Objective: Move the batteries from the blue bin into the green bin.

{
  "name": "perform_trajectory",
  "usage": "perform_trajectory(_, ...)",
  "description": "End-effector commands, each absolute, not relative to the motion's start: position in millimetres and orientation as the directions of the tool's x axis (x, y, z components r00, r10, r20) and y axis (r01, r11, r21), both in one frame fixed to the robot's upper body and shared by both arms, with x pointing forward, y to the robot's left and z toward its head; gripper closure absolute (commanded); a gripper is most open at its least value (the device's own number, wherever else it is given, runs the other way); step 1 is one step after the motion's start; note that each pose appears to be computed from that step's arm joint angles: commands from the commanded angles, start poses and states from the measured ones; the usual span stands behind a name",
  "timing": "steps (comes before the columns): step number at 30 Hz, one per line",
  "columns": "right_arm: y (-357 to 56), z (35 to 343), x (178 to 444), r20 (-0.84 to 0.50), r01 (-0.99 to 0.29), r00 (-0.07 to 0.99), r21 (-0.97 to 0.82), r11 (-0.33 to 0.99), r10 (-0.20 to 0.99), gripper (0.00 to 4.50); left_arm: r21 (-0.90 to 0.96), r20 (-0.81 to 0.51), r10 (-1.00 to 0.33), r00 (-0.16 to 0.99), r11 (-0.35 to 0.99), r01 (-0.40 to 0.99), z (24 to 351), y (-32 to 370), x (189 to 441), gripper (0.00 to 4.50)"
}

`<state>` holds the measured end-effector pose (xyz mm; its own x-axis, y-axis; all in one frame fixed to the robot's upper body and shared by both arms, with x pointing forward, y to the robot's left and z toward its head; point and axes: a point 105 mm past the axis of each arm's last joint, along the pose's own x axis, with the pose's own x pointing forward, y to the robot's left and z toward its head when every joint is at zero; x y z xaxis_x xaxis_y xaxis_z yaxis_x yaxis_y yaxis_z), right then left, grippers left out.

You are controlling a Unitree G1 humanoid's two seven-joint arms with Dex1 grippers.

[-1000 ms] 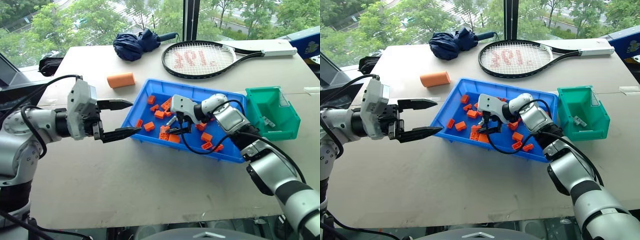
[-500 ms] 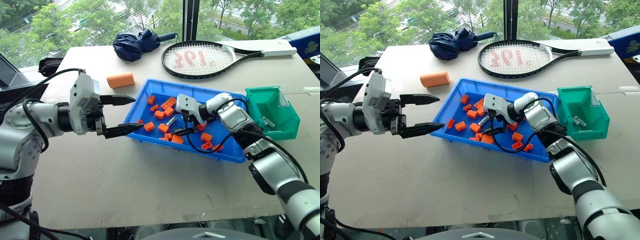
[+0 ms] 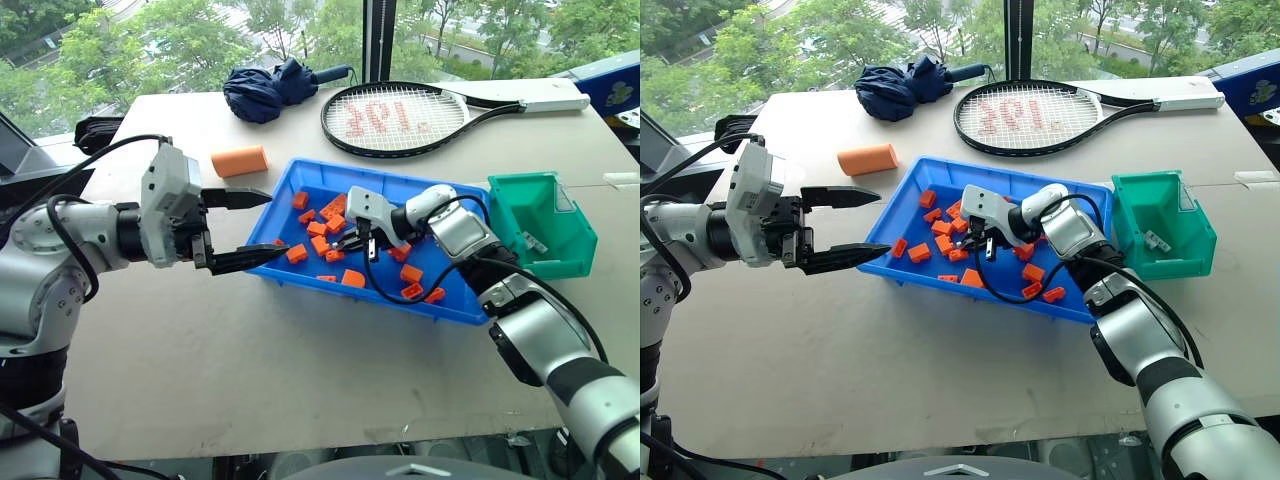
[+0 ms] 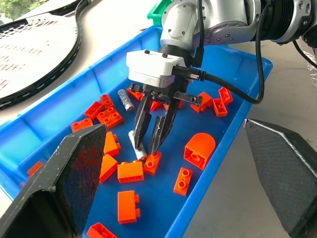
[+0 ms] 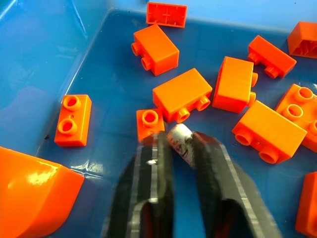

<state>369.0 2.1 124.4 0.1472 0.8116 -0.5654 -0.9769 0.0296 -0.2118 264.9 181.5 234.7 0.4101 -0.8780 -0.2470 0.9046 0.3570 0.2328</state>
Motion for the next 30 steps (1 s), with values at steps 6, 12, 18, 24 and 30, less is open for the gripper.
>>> perform_trajectory(6, -2.9, 132.6, 371.7, -0.540, -0.982, 0.166, -0.163, 0.090, 0.825, 4.47, 0.272, -0.231, -0.881, 0.413, 0.349, 0.897, 245.2, 182.4, 264.4, 0.00)
perform_trajectory(12, -3.0, 152.2, 374.9, -0.486, -0.981, 0.182, -0.153, 0.122, 0.855, 3.96, 0.273, -0.228, -0.883, 0.411, 0.347, 0.897, 245.6, 183.4, 265.7, 0.00)
perform_trajectory(18, -5.7, 154.2, 385.8, -0.450, -0.965, 0.261, -0.153, 0.214, 0.854, 2.74, 0.275, -0.224, -0.886, 0.407, 0.343, 0.898, 245.9, 183.9, 266.9, 0.00)
perform_trajectory(24, -3.9, 148.6, 387.0, -0.453, -0.961, 0.277, -0.146, 0.236, 0.848, 2.74, 0.276, -0.223, -0.887, 0.404, 0.340, 0.899, 245.9, 184.1, 267.5, 0.00)
perform_trajectory(30, -5.4, 138.8, 380.9, -0.493, -0.968, 0.250, -0.156, 0.198, 0.834, 2.74, 0.278, -0.222, -0.888, 0.403, 0.339, 0.899, 246.1, 183.9, 267.7, 0.00)
